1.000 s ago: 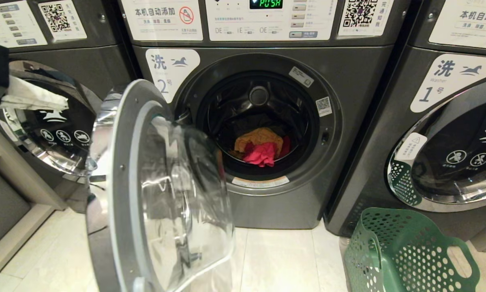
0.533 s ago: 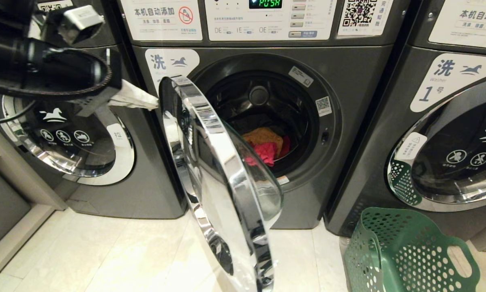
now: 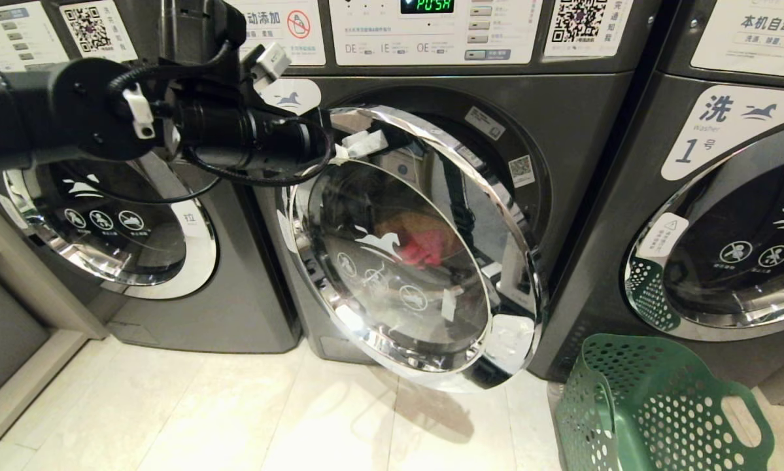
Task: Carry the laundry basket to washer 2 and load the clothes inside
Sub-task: Close the washing machine door with the left hand
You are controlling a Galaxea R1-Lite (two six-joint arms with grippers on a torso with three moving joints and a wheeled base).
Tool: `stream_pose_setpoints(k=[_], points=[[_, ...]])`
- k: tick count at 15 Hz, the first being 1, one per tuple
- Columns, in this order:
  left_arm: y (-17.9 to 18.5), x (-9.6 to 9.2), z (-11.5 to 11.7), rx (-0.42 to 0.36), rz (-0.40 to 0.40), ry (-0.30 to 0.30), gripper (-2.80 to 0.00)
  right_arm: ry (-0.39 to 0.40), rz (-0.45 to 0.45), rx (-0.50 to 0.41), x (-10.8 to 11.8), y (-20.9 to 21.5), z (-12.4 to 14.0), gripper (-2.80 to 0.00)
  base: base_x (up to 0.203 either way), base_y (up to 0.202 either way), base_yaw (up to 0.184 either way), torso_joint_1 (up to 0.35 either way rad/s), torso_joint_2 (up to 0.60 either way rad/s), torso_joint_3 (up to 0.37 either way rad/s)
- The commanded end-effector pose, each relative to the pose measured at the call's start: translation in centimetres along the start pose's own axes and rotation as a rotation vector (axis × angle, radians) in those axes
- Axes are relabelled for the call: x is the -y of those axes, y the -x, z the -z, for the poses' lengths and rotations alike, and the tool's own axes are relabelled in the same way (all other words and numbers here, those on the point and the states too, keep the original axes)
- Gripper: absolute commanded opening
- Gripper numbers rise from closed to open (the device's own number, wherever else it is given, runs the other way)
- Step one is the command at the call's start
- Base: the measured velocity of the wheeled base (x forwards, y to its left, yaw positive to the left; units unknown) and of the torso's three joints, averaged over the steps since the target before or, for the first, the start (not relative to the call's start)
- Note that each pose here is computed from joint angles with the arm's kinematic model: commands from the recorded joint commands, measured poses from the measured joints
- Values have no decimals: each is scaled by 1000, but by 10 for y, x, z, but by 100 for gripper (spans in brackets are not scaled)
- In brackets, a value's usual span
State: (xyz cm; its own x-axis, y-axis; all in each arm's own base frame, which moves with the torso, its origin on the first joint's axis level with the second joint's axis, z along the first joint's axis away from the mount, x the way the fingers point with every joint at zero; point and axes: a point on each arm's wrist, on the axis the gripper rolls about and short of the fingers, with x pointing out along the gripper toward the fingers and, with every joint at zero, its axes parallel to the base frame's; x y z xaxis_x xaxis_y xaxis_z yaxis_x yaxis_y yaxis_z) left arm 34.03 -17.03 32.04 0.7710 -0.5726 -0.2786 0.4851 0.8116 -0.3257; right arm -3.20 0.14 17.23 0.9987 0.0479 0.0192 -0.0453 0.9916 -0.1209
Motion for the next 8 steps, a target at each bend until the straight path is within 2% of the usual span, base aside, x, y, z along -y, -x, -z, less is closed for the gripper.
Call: stream_pose_setpoints(k=[1,4,6,8], points=[[-35,-10,15,-5,-5,2,-280,-12,-54,-188,8,-62,-43,-280,0,0,0,0,0,0],[-50,-13,19,27,4,-7,-280,-34,-218,-292,11,-148,-66,-280,0,0,0,0,0,0],[-45,-11,16,36,5,-7,-280,-47,-338,-353,3,-207,-61,-280,0,0,0,0,0,0],[-30,-6,6,77,-26,-12,-280,-51,-426,-391,-11,-258,-43,-280,0,0,0,0,0,0]])
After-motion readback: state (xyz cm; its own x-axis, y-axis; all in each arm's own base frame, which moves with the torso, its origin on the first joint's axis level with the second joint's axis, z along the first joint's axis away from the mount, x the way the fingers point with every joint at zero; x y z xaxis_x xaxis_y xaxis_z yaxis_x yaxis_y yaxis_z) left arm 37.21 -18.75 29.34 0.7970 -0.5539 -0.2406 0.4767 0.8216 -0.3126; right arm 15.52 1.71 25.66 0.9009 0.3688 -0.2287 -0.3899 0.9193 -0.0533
